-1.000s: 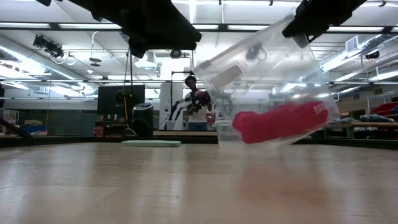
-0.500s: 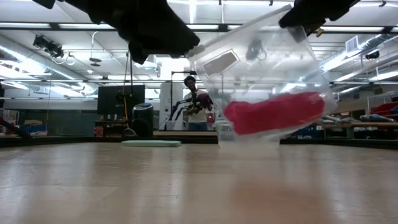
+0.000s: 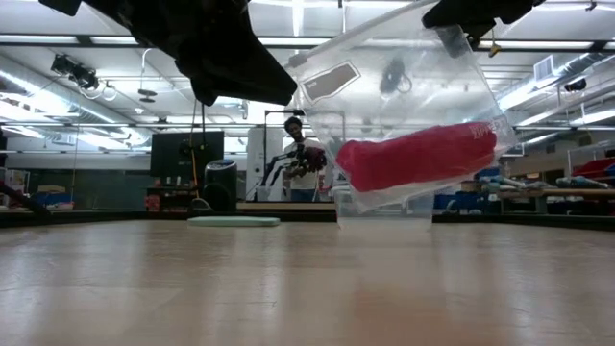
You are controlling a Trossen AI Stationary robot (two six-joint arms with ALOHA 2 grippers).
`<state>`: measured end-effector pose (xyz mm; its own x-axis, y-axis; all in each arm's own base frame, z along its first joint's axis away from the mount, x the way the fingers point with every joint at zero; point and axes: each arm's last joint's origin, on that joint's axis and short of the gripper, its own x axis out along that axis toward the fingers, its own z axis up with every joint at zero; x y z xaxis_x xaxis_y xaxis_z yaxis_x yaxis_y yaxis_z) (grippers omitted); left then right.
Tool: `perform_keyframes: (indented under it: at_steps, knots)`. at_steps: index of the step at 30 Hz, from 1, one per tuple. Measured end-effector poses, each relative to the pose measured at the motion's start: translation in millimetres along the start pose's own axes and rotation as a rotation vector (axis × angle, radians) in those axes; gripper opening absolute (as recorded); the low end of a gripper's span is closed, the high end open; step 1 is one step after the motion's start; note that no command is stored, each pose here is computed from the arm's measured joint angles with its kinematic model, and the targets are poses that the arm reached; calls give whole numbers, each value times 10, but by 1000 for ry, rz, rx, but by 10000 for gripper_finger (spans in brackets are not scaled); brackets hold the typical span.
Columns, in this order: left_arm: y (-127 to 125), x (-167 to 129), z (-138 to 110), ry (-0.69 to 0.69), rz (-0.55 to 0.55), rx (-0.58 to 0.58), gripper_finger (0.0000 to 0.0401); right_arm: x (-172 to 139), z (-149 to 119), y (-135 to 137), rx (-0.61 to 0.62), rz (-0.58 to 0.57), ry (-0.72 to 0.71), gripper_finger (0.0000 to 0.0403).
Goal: Roll bandage
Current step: Open the transparent zip bag
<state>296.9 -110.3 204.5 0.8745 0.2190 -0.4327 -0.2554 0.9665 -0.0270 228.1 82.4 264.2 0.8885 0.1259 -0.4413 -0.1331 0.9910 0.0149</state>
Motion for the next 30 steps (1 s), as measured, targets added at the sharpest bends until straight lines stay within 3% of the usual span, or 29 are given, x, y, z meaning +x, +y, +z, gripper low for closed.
perform_keyframes:
  at_steps: [12, 17, 22, 30]
  knots:
    - [-15, 0, 45, -42, -10, -26, 130, 17, 29, 2, -1, -7, -33, 0]
    - [-18, -2, 76, -75, 3, -41, 91, 128, -12, 20, -14, -11, -11, 0]
    - [-14, -1, 56, -55, 0, -27, 18, 220, -52, 18, -23, -20, 11, 0]
    - [-12, 0, 45, -42, 0, -25, 14, 226, -36, 19, -19, -21, -8, 1]
